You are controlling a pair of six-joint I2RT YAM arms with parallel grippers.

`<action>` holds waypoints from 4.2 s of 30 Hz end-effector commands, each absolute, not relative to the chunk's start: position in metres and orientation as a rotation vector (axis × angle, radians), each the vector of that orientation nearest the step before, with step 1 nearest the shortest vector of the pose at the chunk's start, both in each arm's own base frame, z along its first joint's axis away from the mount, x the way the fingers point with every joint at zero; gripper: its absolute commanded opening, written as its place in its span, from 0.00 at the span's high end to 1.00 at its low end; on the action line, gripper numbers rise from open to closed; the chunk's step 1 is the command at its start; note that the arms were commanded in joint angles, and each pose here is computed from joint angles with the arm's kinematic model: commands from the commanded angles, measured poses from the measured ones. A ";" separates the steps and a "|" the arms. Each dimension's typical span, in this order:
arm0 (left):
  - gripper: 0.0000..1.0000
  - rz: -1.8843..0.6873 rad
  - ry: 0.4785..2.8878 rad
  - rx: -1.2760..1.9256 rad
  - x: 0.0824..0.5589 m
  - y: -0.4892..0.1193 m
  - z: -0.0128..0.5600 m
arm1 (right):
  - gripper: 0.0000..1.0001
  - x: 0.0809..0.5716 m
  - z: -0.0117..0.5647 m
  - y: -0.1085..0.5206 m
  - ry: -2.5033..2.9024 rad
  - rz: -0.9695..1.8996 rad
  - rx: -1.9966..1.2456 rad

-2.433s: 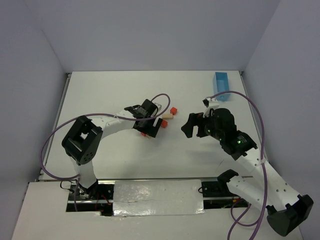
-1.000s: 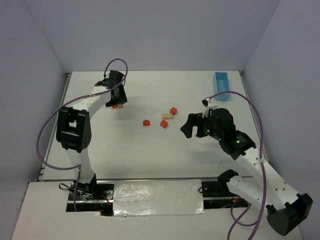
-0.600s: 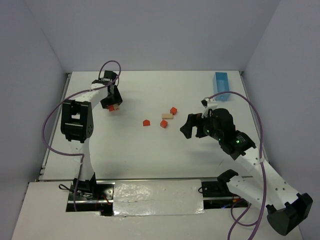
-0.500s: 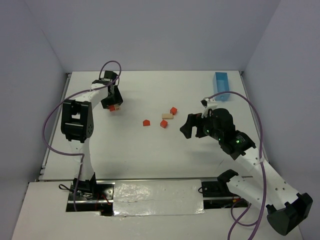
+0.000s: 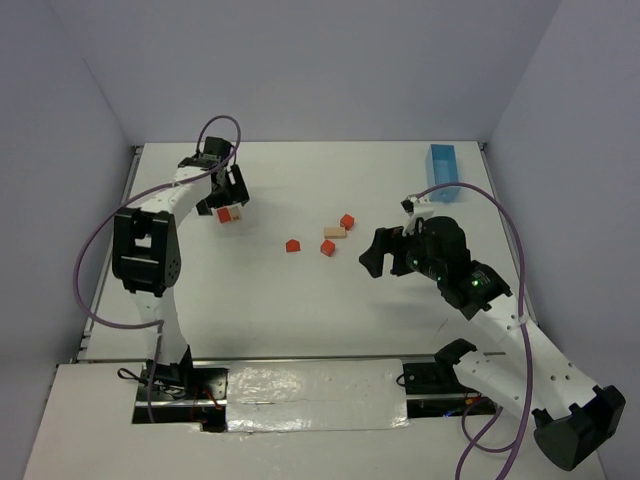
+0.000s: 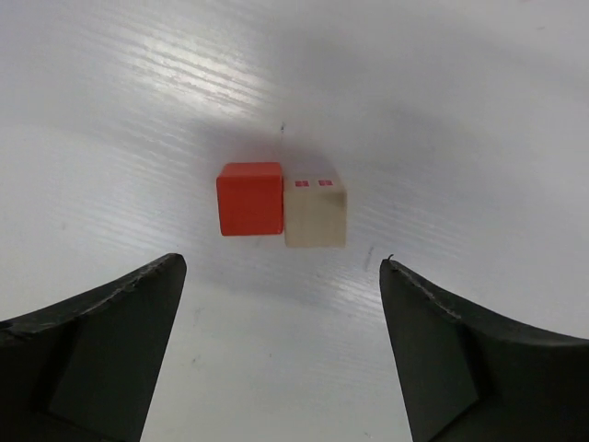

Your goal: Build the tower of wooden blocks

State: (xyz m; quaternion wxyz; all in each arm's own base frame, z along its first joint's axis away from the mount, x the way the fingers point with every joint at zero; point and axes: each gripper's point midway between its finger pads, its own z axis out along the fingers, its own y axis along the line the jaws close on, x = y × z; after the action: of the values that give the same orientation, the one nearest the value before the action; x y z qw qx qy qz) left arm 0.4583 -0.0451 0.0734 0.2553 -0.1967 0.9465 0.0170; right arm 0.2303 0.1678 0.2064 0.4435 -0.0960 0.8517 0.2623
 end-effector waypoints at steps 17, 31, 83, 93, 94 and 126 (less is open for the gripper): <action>1.00 0.190 2.700 -0.261 0.426 -0.092 0.039 | 0.00 0.228 0.219 0.175 2.044 0.692 -0.276; 1.00 0.324 2.701 -0.323 0.440 -0.072 0.013 | 0.00 0.230 0.218 0.176 2.054 0.693 -0.280; 1.00 0.281 2.346 -0.857 0.415 0.009 0.096 | 0.00 0.223 0.217 0.184 2.060 0.731 -0.334; 1.00 0.143 2.520 -0.822 0.438 0.020 0.029 | 0.00 0.222 0.219 0.187 2.062 0.743 -0.354; 1.00 0.131 2.526 -0.818 0.440 0.018 0.027 | 0.00 0.221 0.218 0.188 2.067 0.746 -0.357; 1.00 0.003 2.551 -0.771 0.471 0.001 0.008 | 0.00 0.218 0.213 0.192 2.080 0.752 -0.384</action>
State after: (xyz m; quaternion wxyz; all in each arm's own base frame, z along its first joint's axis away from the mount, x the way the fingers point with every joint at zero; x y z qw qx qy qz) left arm 0.4768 0.0055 0.0256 0.2597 -0.2926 0.9203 0.0043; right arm 0.2167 0.1867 0.2046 0.4225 -0.1413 0.8457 0.2938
